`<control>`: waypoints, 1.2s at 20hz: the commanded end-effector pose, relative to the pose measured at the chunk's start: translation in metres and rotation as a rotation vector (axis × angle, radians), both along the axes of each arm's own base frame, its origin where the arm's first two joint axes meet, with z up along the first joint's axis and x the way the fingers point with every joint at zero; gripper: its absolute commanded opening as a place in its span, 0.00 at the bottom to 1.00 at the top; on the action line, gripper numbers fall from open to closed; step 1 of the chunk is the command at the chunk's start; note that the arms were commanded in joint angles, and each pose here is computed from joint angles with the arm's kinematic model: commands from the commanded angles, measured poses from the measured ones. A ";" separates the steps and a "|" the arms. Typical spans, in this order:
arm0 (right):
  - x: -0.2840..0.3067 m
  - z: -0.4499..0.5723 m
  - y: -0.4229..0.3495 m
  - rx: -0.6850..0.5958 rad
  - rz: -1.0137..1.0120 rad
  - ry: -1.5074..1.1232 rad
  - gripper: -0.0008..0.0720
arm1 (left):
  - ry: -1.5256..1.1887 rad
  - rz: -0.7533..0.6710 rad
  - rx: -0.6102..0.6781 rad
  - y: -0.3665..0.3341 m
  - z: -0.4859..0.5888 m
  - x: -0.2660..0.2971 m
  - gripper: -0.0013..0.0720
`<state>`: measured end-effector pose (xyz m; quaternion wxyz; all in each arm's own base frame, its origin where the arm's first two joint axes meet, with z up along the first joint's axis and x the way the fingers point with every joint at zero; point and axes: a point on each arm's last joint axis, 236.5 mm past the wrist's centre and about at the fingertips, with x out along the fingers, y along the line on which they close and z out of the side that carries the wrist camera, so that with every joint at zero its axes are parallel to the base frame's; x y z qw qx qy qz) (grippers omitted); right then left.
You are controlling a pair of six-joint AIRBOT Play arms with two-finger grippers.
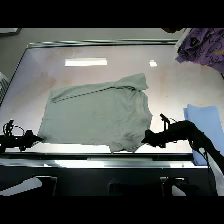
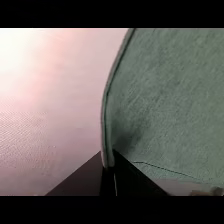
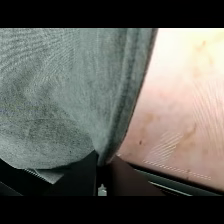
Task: Fold the clothes and pants, and hang the long-sleeved shirts on hangers.
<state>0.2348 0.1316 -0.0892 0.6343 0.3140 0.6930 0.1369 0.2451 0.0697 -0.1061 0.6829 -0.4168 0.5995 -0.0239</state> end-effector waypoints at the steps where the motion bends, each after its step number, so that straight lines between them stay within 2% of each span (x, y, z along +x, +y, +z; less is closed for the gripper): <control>1: 0.003 0.001 0.000 -0.002 0.000 -0.011 0.05 | -0.021 0.002 -0.030 -0.005 0.008 0.005 0.04; 3: 0.023 0.016 -0.001 -0.005 0.029 -0.087 0.05 | -0.088 0.030 -0.058 -0.007 0.025 0.028 0.04; 6: 0.101 0.077 -0.015 -0.075 0.036 -0.349 0.05 | -0.188 -0.019 -0.012 -0.013 0.065 0.080 0.04; 9: 0.186 0.194 -0.043 -0.208 -0.022 -0.682 0.05 | -0.391 -0.100 0.127 -0.021 0.154 0.160 0.04; 12: 0.221 0.352 -0.068 -0.347 -0.069 -1.041 0.05 | -0.668 -0.128 0.365 -0.025 0.298 0.220 0.04; 14: 0.208 0.444 -0.084 -0.427 -0.126 -1.205 0.05 | -0.820 -0.098 0.547 -0.024 0.396 0.225 0.04; 17: 0.147 0.556 -0.094 -0.494 -0.192 -1.414 0.05 | -1.049 0.027 0.745 -0.025 0.531 0.180 0.04; 21: 0.040 0.628 -0.102 -0.518 -0.307 -1.604 0.05 | -1.148 0.132 0.820 -0.033 0.586 0.085 0.04; 24: -0.010 0.646 -0.115 -0.541 -0.399 -1.647 0.05 | -1.131 0.189 0.864 -0.032 0.581 0.029 0.04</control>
